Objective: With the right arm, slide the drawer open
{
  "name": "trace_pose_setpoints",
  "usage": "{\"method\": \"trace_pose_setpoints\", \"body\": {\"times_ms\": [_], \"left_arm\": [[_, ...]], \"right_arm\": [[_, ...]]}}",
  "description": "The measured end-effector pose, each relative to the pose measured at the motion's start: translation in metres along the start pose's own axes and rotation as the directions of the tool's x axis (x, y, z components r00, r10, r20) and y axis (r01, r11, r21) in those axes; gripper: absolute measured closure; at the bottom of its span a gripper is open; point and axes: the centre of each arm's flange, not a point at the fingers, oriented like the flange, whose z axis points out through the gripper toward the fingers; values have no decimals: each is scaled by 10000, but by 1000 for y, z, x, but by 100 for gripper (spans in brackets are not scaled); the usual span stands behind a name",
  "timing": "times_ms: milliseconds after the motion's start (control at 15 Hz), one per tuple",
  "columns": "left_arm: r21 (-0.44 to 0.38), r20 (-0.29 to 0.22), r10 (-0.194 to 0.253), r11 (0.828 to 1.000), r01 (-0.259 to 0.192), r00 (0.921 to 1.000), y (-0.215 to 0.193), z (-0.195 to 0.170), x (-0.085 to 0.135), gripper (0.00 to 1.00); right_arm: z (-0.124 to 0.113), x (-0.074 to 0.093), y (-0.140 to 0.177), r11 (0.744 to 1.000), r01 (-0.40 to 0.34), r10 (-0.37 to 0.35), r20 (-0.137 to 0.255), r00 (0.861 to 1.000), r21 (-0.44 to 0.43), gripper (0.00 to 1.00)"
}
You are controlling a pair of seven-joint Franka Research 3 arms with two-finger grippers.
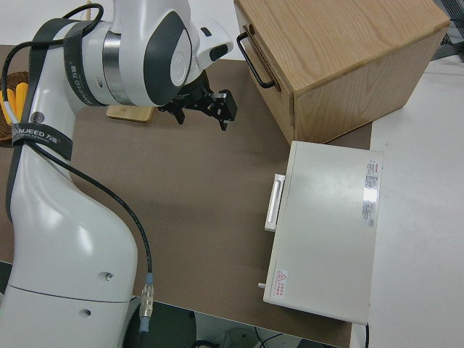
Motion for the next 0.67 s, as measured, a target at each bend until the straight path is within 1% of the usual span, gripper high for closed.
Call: {"method": "trace_pose_setpoints", "body": {"times_ms": [667], "left_arm": [[0,-1,1,10000,-1,10000,0,0,0,1]], "right_arm": [[-1,0,5,10000,-18,18,-29,10000,-17,0]]}}
